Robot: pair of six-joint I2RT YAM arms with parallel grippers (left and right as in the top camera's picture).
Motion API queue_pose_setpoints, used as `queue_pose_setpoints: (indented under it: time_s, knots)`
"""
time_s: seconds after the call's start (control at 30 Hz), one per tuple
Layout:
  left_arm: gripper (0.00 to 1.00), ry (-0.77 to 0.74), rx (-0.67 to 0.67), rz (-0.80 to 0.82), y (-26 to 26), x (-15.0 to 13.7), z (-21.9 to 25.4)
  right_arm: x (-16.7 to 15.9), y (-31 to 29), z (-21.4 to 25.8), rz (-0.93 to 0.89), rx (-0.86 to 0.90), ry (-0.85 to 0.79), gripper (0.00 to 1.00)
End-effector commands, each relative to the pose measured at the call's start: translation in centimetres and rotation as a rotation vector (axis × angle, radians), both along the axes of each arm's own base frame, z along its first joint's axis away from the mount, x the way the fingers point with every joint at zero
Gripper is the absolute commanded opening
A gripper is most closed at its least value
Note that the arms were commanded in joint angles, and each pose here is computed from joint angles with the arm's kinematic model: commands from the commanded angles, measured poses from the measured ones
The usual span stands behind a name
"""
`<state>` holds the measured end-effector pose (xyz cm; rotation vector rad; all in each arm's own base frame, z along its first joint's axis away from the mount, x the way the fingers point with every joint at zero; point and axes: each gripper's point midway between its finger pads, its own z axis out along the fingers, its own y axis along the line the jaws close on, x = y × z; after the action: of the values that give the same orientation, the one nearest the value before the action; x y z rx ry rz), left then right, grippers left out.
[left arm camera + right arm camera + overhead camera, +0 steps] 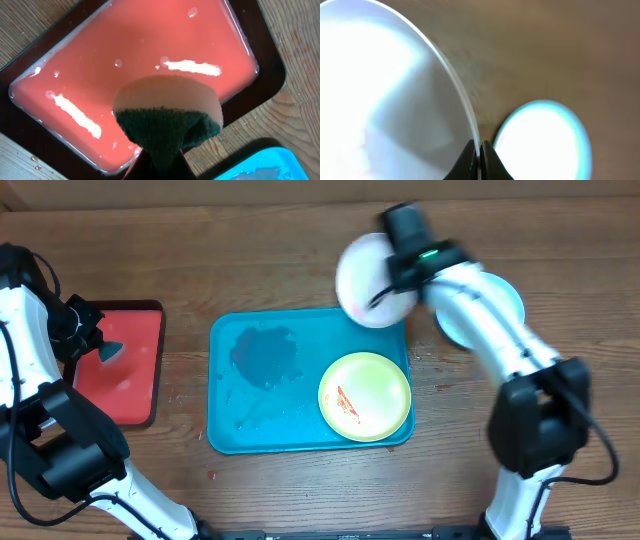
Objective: Clean dirty plates on tray and stack at the side
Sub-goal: 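Lower the white plate onto the light blue plate and release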
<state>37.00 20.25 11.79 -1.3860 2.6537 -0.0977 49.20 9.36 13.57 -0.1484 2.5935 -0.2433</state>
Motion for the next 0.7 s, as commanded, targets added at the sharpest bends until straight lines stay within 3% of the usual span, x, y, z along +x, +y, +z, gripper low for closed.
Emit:
queue_pose_setpoints:
  time_s: [0.0, 0.1, 0.3, 0.67]
  knots:
    - [0.04, -0.024, 0.007, -0.024, -0.5, 0.1, 0.9, -0.6, 0.1, 3.1, 0.008, 0.580, 0.067, 0.04]
    - [0.04, -0.024, 0.007, -0.024, -0.5, 0.1, 0.9, -0.8, -5.9, 3.0, -0.094, 0.698, 0.080, 0.04]
    - [0.04, -0.025, 0.006, -0.021, -0.5, 0.1, 0.9, -3.5, -16.8, -1.1, -0.349, 0.593, 0.112, 0.04]
    - [0.04, -0.030, 0.009, -0.049, -1.5, 0.8, 0.9, -5.6, -20.2, -5.7, -0.475, 0.530, 0.134, 0.04]
